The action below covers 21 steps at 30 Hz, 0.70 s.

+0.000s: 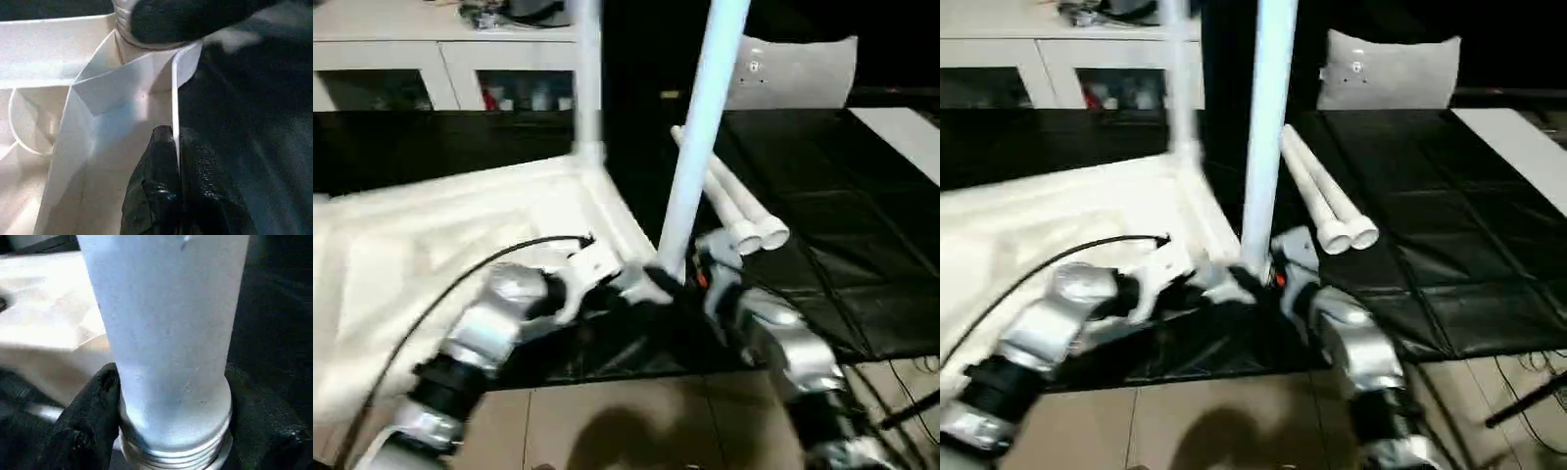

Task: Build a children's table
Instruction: Rotate leg to tighten

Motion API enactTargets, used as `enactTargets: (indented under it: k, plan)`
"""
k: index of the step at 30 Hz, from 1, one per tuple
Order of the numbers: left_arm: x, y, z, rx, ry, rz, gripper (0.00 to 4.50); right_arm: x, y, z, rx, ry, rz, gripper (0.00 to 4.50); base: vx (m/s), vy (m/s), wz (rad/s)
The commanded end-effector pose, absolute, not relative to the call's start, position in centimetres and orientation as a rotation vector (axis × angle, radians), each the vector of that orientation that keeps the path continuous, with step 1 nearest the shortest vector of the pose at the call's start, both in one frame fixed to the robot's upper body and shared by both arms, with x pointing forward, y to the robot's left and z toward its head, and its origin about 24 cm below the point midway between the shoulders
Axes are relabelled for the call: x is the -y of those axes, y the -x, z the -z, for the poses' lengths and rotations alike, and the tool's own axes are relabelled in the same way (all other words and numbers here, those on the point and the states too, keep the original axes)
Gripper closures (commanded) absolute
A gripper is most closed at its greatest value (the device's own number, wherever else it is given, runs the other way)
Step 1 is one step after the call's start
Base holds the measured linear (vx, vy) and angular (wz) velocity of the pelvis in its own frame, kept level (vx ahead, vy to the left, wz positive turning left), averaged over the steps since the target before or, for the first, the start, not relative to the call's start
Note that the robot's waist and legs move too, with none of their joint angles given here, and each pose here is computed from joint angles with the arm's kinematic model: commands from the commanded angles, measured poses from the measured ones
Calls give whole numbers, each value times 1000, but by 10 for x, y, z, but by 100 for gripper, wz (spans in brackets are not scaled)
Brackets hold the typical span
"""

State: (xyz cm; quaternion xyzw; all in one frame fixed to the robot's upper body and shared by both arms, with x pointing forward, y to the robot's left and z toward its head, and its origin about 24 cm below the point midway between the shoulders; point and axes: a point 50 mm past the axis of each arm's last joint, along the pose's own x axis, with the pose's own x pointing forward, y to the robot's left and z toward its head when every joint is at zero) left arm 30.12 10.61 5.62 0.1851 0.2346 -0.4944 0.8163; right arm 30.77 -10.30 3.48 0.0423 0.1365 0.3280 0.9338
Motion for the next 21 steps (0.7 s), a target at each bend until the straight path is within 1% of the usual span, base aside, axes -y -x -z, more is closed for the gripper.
enactTargets:
  k: [1,3,4,5,7,9,12,15,16,18,21]
  plan:
    - [-81,-300,-78,-390,-373,1079,450,80,-307,-26,-351,-172,-664,175,0,0,0]
    - [-71,-297,-84,-375,-357,1081,450,74,-312,-28,-328,-196,-627,175,0,0,0]
    - [-70,-296,-84,-372,-363,1083,450,74,-313,-29,-327,-201,-621,140,0,0,0]
    - [-70,-295,-84,-367,-379,1087,450,74,-314,-29,-322,-209,-611,140,0,0,0]
    - [-71,-295,-83,-364,-402,1100,450,74,-315,-30,-312,-223,-607,100,0,0,0]
    - [-74,-296,-83,-368,-418,1096,450,74,-316,-33,-294,-202,-621,92,0,0,0]
    - [-81,-298,-82,-379,-451,1090,450,78,-313,-35,-260,-158,-657,57,0,0,0]
    - [-88,-298,-80,-386,-491,1119,450,89,-308,-36,-216,-123,-690,37,0,0,0]
    - [-91,-298,-78,-389,-510,1137,450,94,-306,-37,-197,-110,-701,37,0,0,0]
    - [-97,-298,-76,-397,-537,1158,450,102,-303,-39,-168,-88,-732,7,0,0,0]
    - [-106,-299,-73,-404,-568,1198,450,116,-295,-43,-138,-45,-816,2,0,0,0]
